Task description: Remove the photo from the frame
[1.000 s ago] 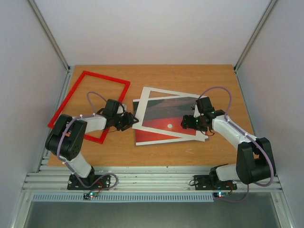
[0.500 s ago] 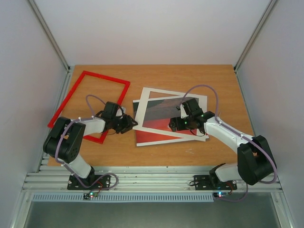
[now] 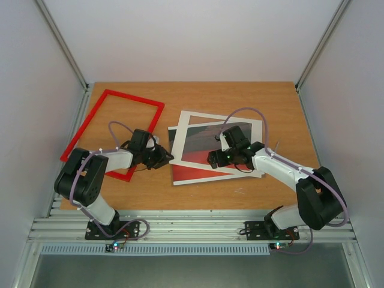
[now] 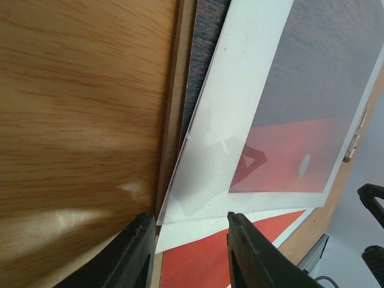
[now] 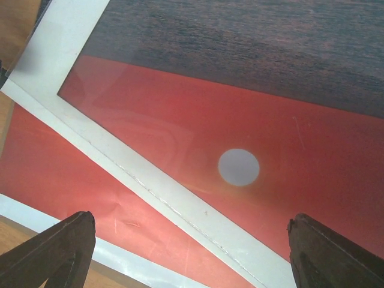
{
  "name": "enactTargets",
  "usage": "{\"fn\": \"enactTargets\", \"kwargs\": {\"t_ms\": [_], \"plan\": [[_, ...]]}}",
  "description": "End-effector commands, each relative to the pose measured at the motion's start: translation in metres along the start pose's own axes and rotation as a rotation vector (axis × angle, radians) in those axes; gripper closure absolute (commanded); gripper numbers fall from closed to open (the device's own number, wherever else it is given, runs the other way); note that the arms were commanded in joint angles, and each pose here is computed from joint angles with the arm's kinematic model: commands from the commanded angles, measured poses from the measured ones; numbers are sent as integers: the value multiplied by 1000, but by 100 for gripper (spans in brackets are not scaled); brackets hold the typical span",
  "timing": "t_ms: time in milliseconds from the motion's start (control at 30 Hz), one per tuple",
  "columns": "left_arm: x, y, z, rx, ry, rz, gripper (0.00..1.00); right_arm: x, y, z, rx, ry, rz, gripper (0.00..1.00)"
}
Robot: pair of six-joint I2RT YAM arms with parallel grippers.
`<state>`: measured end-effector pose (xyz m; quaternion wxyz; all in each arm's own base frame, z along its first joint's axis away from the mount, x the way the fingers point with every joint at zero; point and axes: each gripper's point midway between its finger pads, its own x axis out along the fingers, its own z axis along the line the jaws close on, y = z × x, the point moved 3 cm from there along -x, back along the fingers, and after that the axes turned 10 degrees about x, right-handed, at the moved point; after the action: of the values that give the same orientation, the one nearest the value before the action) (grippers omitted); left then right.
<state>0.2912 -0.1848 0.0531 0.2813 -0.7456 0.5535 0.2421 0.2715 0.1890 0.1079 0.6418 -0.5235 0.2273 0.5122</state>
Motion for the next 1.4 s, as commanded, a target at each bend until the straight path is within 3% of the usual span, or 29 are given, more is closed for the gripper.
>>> {"fn": "enactTargets", "kwargs": {"t_ms": [0, 300, 400, 733, 1000, 1367], "plan": [[-6, -3, -13, 33, 56, -26, 66, -1, -14, 10, -40, -8, -44, 12], [-2, -3, -15, 21, 87, -16, 67, 5, -12, 29, -138, -62, -54, 7], [0, -3, -15, 14, 98, -14, 70, 11, -11, 43, -227, -86, -63, 2], [4, -5, -17, 7, 117, -12, 73, 39, -3, 84, -596, 23, -144, 2], [6, -5, -20, 0, 143, -11, 73, 66, -2, 101, -774, 107, -199, 8], [7, -2, -25, -3, 158, -9, 73, 84, -10, 105, -866, 189, -270, 16]]}}
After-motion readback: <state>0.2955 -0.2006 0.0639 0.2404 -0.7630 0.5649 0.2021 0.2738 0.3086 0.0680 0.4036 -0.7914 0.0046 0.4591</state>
